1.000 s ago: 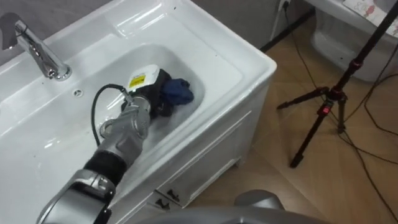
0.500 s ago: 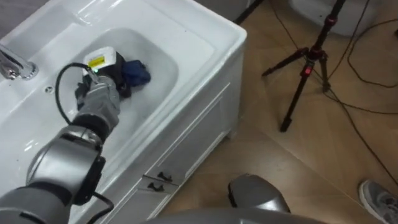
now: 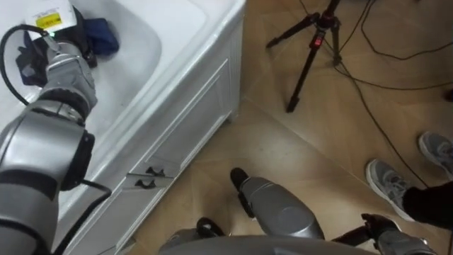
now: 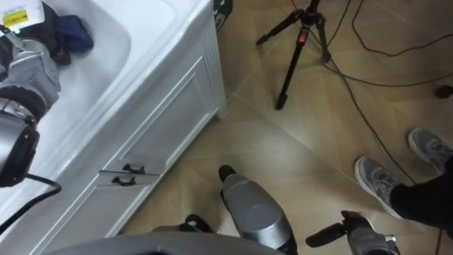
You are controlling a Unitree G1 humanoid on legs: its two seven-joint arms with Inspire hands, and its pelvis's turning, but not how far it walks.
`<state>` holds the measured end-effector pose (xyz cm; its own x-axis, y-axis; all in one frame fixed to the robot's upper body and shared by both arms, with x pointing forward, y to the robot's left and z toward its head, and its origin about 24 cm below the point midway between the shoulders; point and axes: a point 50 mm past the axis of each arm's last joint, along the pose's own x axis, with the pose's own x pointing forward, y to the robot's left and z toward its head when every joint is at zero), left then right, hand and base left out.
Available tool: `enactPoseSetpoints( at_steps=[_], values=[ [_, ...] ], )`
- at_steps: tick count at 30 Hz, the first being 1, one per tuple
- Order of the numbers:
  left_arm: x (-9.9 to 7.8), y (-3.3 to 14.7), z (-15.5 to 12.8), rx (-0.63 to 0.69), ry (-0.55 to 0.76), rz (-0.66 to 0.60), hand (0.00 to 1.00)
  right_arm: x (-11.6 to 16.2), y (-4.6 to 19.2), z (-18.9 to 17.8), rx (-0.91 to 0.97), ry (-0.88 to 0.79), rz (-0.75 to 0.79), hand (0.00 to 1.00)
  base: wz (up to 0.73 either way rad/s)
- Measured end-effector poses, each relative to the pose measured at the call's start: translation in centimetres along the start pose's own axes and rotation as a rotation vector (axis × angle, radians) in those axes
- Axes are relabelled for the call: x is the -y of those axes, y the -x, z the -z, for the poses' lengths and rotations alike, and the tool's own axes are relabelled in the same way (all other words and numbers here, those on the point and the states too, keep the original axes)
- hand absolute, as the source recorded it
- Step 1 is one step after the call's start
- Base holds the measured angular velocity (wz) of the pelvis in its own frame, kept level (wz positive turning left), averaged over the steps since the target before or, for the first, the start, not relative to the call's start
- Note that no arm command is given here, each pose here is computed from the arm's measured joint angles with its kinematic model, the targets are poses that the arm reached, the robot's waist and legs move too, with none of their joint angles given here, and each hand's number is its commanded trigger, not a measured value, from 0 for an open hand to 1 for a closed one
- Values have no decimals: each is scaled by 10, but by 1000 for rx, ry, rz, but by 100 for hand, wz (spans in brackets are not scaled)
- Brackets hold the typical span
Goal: Wipe basin
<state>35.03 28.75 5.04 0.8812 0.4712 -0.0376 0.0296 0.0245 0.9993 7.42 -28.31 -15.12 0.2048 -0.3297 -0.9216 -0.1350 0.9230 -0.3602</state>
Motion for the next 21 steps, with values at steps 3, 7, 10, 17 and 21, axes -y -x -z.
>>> enactPoseSetpoints(
  at_steps=[3,7,10,17,21],
  values=[
    [-2,-1,2,-4,-3,-20,100,0,0,-2,3,-13,-2,0,-3],
    [-5,-2,0,10,-19,-30,100,-2,0,-6,14,-14,-11,0,4],
    [-9,-3,-1,20,-35,-44,100,-1,0,-16,34,-15,-8,0,3],
    [0,0,5,14,-55,-8,100,-1,0,-25,54,-26,-12,0,-2],
    [9,4,19,-12,-79,16,100,-2,0,-30,67,-10,-2,0,6]
  ],
)
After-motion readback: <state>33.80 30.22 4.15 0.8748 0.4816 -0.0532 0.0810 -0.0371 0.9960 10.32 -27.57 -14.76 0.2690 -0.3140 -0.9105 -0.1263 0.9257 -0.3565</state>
